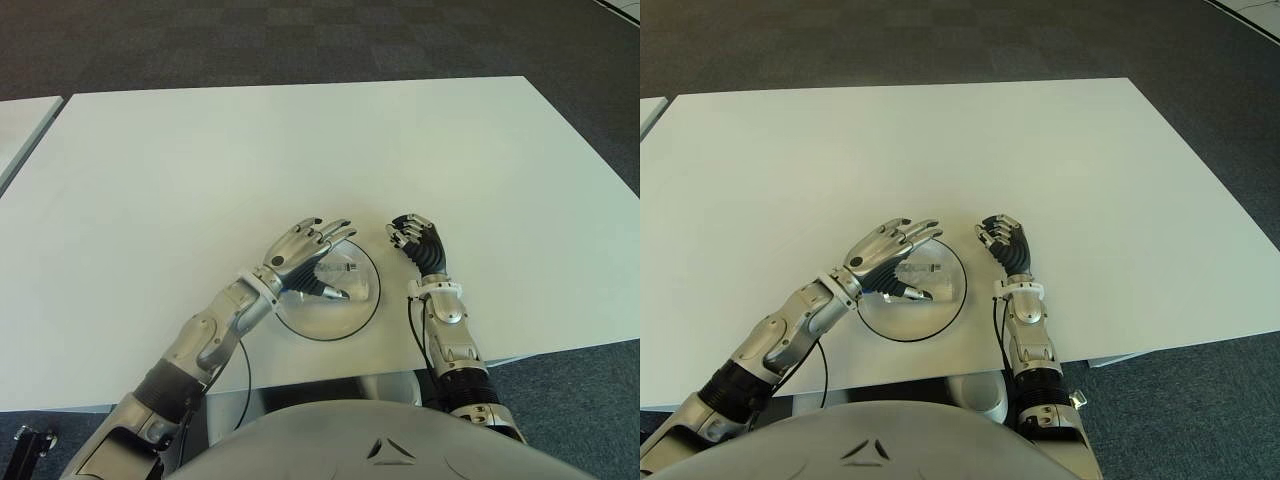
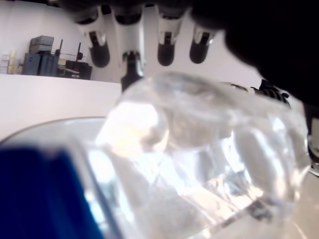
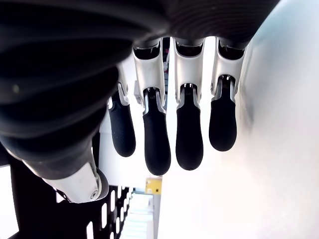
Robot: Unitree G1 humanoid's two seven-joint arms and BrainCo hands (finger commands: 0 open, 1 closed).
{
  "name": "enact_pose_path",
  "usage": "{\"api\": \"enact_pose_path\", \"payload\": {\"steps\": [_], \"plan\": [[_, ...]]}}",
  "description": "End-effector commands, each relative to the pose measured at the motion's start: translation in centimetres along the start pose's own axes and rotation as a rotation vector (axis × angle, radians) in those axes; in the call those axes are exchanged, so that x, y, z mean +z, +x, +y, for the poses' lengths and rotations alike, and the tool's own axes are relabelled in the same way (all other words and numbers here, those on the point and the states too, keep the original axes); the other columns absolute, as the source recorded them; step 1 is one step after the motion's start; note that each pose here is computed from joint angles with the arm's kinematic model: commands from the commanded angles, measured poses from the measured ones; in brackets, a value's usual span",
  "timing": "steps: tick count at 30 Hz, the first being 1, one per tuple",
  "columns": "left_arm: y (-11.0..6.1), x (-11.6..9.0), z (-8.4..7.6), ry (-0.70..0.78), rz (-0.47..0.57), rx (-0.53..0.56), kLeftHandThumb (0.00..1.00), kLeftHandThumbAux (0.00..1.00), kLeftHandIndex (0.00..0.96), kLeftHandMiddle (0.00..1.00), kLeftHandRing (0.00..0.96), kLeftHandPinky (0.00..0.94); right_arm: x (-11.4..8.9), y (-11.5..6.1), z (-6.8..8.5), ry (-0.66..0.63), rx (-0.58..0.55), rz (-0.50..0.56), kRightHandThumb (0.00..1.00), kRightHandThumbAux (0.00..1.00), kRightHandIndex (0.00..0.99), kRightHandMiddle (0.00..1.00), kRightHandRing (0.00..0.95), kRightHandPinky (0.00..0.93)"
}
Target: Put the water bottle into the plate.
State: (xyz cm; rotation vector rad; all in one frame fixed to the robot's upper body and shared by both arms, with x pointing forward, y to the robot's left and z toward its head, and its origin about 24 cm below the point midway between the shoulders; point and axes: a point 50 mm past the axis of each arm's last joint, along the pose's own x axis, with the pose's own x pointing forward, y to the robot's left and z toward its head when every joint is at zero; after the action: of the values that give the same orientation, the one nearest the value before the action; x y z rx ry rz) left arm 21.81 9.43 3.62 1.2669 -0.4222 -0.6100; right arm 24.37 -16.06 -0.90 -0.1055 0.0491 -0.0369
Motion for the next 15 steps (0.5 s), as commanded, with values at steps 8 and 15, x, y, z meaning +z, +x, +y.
{"api": "enact_pose_path", "payload": {"steps": [8,15], "plan": [[0.28,-0.20,-1.22,0.048,0.025,-0.029,0.012,0.410,0.000,0.000,0.000,0.000,-0.08,-0.18,0.14,0.015,0.010,-0.009,0.709,0.725,0.435,0.587,0.581,0.591],[0.36,-0.25,-1.65,0.065,0.025,-0.018,0.010,0.408,0.000,0.000,0.000,0.000,-0.17,-0.17,0.11,0.017,0.006,0.003,0.709,0.725,0.434,0.588,0.585,0.591]]}}
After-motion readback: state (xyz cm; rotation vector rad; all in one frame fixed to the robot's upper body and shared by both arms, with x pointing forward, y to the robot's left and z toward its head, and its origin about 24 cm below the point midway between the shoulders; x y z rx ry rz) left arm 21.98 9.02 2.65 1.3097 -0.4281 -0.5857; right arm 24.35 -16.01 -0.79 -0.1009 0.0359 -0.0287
